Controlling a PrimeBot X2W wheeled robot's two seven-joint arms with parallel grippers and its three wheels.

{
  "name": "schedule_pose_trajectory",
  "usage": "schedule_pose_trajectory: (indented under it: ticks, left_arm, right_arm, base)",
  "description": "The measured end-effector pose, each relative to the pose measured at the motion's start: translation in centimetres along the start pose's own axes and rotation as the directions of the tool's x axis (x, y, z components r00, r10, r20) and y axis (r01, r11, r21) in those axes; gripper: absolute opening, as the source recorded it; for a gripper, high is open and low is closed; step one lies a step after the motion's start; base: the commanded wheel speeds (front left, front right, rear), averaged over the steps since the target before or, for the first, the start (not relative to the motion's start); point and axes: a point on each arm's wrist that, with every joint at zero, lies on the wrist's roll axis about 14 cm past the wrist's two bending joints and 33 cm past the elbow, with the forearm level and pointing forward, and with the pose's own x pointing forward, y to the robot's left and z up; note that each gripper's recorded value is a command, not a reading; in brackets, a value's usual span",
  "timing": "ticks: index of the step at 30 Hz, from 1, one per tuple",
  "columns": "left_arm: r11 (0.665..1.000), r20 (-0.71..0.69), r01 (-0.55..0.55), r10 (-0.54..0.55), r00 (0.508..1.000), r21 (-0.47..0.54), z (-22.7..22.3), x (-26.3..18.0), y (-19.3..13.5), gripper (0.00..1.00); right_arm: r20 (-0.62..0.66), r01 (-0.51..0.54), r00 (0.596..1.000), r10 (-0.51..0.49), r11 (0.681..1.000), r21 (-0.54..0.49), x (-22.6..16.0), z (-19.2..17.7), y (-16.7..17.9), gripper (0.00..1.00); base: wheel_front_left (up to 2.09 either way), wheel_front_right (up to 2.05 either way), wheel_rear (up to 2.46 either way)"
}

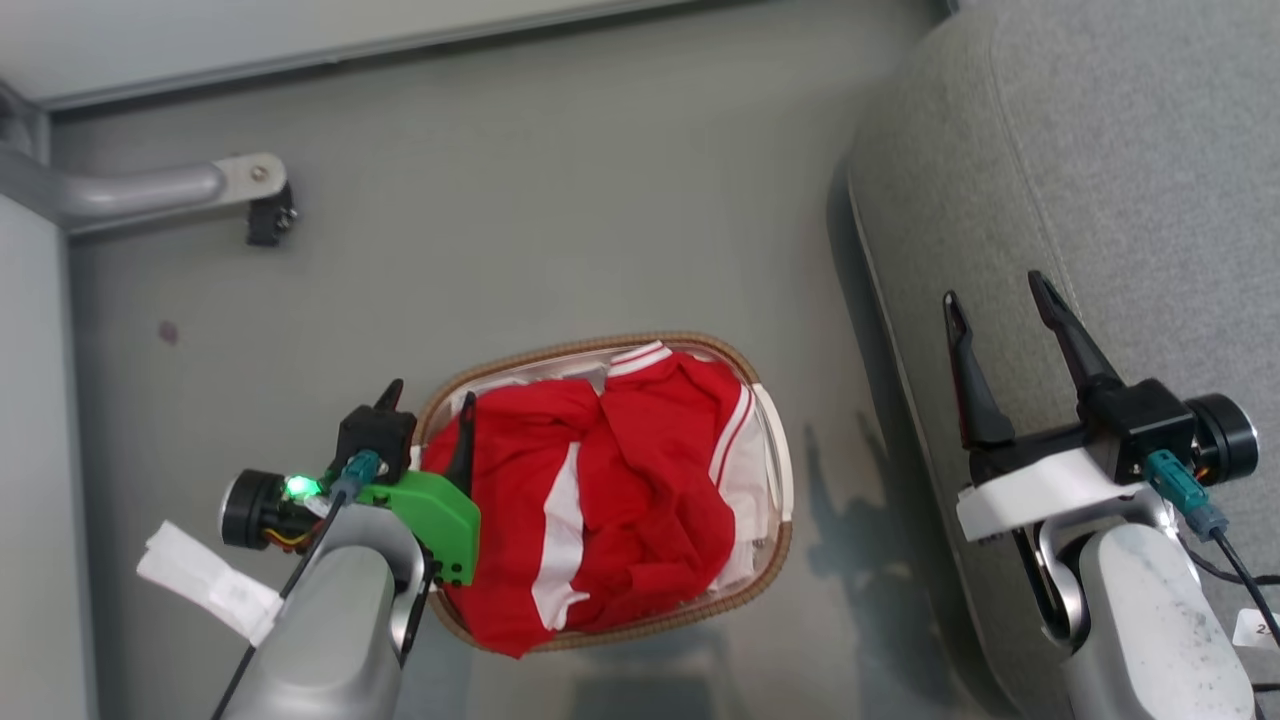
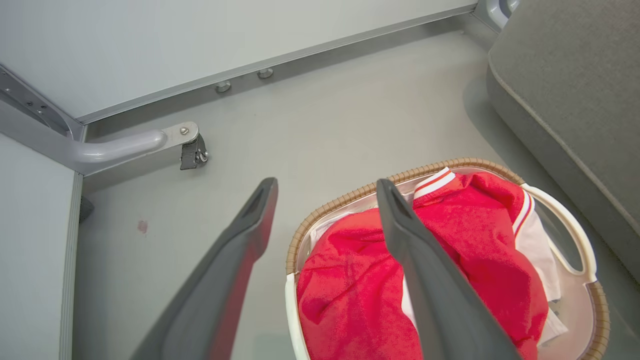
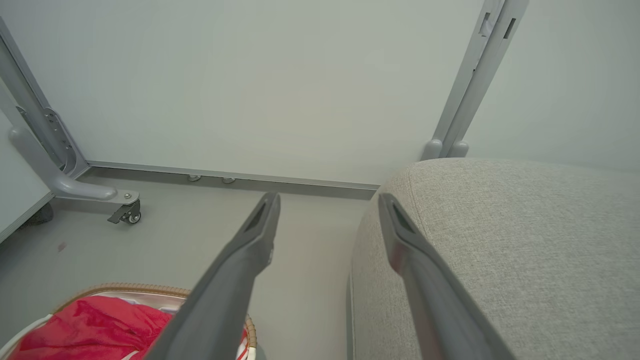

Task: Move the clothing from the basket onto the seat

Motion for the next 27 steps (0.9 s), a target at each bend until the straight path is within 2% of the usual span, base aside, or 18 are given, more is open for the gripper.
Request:
schedule_pose_trajectory:
  ticks: [4,10,19,27]
  left_arm:
    - [0.998,-0.105,0.04,-0.036,0.994,0.039,-2.8,2.1,-0.1,1.0]
    - [0.996,-0.186,0.08,-0.07,0.98,0.047,-5.5,5.1,-0.1,1.0]
    - [0.99,-0.339,0.118,-0.085,0.937,0.077,-11.1,6.9,0.6,1.0]
    - [0.984,-0.411,0.158,-0.112,0.905,0.081,-13.3,7.9,-0.2,1.0]
  right_arm:
    - [-0.022,0.007,1.0,-0.007,1.0,0.015,1.0,-1.4,-0.4,1.0]
    - [-0.061,0.024,0.998,-0.022,0.999,0.031,2.0,-3.6,-1.1,1.0]
    - [-0.142,0.051,0.989,-0.044,0.997,0.05,1.8,-7.0,-2.1,1.0]
    - [-0.181,0.078,0.981,-0.068,0.996,0.048,0.8,-8.1,-2.9,1.0]
  base:
    - [0.0,0.0,0.0]
    - [0.0,0.0,0.0]
    - [0.0,0.0,0.0]
    - [0.0,0.0,0.0]
